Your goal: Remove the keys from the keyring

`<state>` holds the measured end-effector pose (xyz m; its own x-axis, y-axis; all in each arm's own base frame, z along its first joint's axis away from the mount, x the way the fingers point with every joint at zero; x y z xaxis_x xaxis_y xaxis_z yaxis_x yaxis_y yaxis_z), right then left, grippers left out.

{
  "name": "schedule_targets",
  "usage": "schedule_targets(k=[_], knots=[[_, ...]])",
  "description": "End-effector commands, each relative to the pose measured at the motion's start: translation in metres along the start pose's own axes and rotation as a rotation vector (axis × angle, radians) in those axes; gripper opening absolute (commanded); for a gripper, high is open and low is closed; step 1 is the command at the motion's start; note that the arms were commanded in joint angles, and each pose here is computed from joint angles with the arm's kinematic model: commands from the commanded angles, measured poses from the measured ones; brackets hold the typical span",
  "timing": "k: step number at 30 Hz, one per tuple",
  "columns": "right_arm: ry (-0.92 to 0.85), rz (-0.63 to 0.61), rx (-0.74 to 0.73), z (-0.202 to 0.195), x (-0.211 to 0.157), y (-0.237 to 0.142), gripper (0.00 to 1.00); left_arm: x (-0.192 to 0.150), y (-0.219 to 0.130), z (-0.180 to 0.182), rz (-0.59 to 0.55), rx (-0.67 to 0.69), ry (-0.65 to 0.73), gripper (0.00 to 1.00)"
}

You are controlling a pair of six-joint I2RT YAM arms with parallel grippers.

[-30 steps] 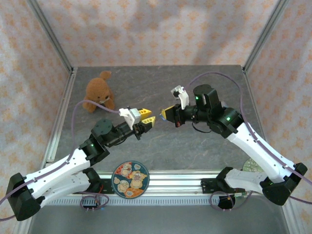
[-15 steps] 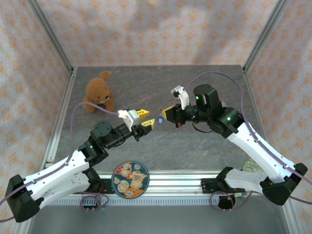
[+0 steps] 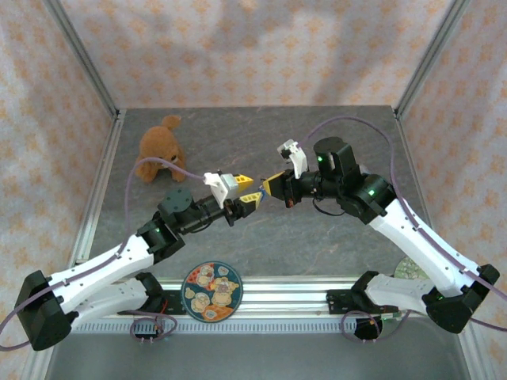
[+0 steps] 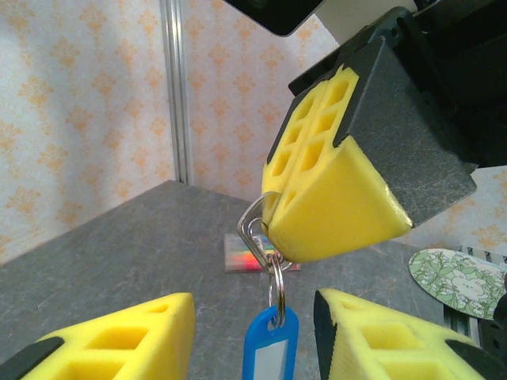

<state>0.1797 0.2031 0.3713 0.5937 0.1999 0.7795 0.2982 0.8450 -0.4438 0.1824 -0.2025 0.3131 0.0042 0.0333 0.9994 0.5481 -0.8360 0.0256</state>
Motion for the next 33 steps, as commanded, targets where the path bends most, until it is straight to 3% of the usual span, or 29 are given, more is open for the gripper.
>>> schedule_targets(k=[1,6,8,14,25,33], knots=[[-0.028,-0.02,0.013,0.006,0.007,-0.007,0.0,0.022,0.003,-0.003,-0.072,-0.031,0.022,0.44],[-0.029,-0.021,0.018,0.007,0.007,-0.008,0.0,0.024,0.007,-0.003,-0.066,-0.032,0.03,0.35],[-0.026,-0.023,0.015,0.006,0.007,-0.008,0.0,0.023,0.009,-0.004,-0.054,-0.043,0.032,0.21],[-0.02,-0.043,0.006,0.007,0.007,-0.01,0.0,0.024,0.009,-0.005,-0.051,-0.057,0.037,0.0],[0.051,-0.075,-0.023,-0.004,0.005,-0.01,0.0,0.033,-0.009,-0.008,-0.121,-0.037,0.055,0.0],[0.037,-0.093,-0.002,-0.001,0.011,-0.013,0.0,0.027,-0.015,-0.009,-0.111,-0.036,0.035,0.0]])
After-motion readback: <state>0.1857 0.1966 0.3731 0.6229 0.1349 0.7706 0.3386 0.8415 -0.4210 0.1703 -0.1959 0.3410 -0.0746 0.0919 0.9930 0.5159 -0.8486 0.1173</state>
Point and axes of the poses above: each hand's point on the last joint's axis, 136 mm out from that joint toward the fingers, its own y axis out along the fingers, its own z axis along the line the jaws close on, x = y × z, the point moved 9 cm from there along -y, back along the fingers
